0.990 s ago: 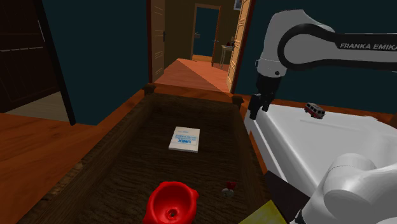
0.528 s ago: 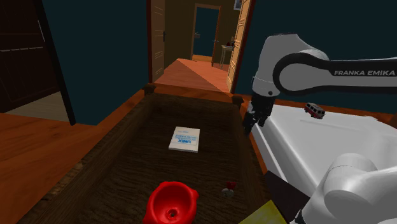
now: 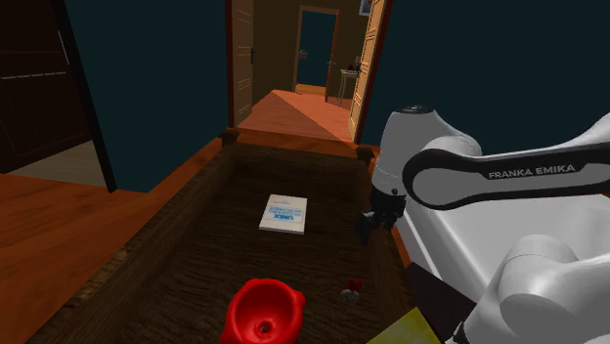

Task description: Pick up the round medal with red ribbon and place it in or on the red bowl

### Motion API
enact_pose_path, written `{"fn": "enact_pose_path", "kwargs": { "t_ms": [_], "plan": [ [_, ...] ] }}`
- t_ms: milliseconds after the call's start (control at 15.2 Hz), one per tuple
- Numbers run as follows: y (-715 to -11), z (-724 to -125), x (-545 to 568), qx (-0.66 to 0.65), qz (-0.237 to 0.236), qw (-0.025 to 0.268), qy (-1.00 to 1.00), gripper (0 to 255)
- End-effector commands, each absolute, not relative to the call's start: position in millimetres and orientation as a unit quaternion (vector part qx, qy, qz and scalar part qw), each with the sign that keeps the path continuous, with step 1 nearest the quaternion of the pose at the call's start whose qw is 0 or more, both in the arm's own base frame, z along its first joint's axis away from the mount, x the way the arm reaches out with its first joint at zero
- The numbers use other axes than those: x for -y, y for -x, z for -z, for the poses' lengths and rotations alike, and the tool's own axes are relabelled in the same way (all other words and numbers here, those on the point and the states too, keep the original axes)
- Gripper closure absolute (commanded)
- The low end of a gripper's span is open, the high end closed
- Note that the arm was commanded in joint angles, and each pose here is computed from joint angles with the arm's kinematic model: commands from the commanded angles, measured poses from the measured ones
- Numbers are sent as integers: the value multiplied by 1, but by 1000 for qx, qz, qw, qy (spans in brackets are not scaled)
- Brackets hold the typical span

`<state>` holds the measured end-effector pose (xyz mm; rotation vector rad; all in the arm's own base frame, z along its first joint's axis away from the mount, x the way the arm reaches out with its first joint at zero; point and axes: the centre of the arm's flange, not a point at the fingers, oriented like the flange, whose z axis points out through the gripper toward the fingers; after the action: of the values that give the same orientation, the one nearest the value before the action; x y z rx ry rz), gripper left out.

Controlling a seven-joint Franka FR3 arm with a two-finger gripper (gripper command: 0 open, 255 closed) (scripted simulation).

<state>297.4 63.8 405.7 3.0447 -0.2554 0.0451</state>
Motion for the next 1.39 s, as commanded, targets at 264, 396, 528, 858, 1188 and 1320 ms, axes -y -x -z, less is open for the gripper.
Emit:
{"fn": "enact_pose_path", "kwargs": {
  "t_ms": [264, 396, 528, 858, 1188, 1320],
  "plan": [
    [-293, -331, -96, 122, -23, 38, -992, 0],
    [-292, -307, -106, 135, -25, 37, -990, 0],
    [-292, -291, -110, 140, -26, 36, -989, 0],
    [-293, -265, -108, 140, -26, 36, -989, 0],
    [-294, -256, -108, 140, -26, 36, -989, 0],
    [-294, -256, -108, 140, -26, 36, -989, 0]
  ]
}}
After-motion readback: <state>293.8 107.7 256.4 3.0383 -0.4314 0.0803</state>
